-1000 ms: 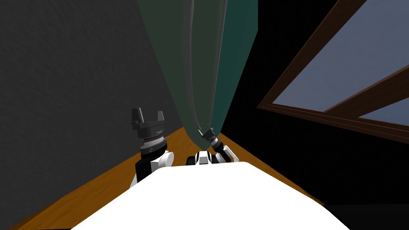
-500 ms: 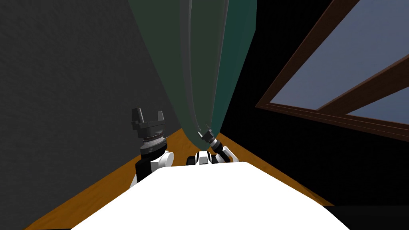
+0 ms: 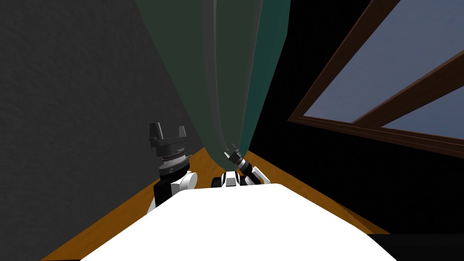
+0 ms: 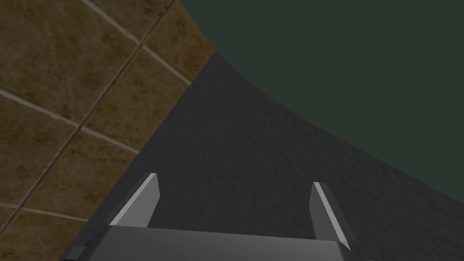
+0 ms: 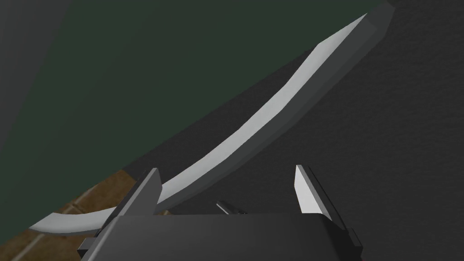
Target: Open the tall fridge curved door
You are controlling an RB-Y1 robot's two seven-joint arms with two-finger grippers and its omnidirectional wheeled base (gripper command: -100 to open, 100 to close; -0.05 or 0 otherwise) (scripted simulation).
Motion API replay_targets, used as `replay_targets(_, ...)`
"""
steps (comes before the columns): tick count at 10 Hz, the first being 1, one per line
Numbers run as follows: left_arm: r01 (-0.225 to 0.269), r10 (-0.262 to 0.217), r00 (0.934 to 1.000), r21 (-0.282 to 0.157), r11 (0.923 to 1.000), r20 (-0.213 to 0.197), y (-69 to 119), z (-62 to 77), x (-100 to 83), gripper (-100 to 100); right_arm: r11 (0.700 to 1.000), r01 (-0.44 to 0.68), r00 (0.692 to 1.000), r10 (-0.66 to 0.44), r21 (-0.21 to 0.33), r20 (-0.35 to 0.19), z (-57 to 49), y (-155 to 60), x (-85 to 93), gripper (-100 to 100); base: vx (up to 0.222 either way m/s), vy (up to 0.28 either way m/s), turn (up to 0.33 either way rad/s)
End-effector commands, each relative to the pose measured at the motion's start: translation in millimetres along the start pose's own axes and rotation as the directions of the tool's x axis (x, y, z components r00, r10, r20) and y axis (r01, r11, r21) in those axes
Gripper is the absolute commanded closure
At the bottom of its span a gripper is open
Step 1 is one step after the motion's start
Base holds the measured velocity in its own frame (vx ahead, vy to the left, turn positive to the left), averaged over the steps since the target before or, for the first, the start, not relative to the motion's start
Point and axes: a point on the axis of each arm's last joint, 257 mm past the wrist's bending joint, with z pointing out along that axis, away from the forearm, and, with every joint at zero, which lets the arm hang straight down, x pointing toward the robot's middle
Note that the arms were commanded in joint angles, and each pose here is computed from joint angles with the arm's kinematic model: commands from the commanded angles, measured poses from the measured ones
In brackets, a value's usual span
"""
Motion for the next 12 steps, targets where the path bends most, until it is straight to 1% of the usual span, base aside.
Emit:
replay_targets(1,0.000,0.000,1.0000,0.000,1.0000,0.000,0.0,0.0,0.0,0,0.995,0.088,0.996,-0.089,-0.048,-0.002,-4.7,15,6.5,-100,0.043,0.052,-0.144)
replay_targets(4,0.000,0.000,1.0000,0.000,1.0000,0.000,0.0,0.0,0.0,0,0.983,0.162,0.987,-0.162,-0.092,0.004,-11.8,28,12.1,-100,0.044,0.051,-0.080)
replay_targets(5,0.000,0.000,1.0000,0.000,1.0000,0.000,0.0,0.0,0.0,0,0.986,0.145,0.989,-0.145,-0.083,0.002,-10.8,27,11.3,-100,0.017,0.021,-0.013)
replay_targets(6,0.000,0.000,1.0000,0.000,1.0000,0.000,0.0,0.0,0.0,0,0.985,0.152,0.988,-0.153,-0.083,-0.003,-3.6,20,13.1,-100,0.020,0.044,0.034)
replay_targets(7,0.000,0.000,1.0000,0.000,1.0000,0.000,0.0,0.0,0.0,0,0.985,0.153,0.988,-0.154,-0.083,-0.005,-1.2,17,13.7,-100,-0.003,0.055,0.011)
replay_targets(8,0.000,0.000,1.0000,0.000,1.0000,0.000,0.0,0.0,0.0,0,0.985,0.150,0.988,-0.152,-0.089,-0.007,-5.9,22,14.7,-100,-0.009,0.019,0.000)
replay_targets(9,0.000,0.000,1.0000,0.000,1.0000,0.000,0.0,0.0,0.0,0,0.985,0.150,0.989,-0.151,-0.085,0.001,-9.8,26,11.8,100,-0.008,-0.034,-0.034)
replay_targets(10,0.000,0.000,1.0000,0.000,1.0000,0.000,0.0,0.0,0.0,0,0.985,0.149,0.989,-0.150,-0.086,-0.005,-7.8,23,13.3,100,-0.009,-0.019,0.001)
replay_targets(11,0.000,0.000,1.0000,0.000,1.0000,0.000,0.0,0.0,0.0,0,0.985,0.152,0.988,-0.154,-0.076,-0.019,-7.0,21,15.5,100,-0.094,0.130,-0.145)
replay_targets(12,0.000,0.000,1.0000,0.000,1.0000,0.000,0.0,0.0,0.0,0,0.985,0.152,0.988,-0.154,-0.076,-0.019,-7.0,21,15.5,100,-0.108,0.183,-0.104)
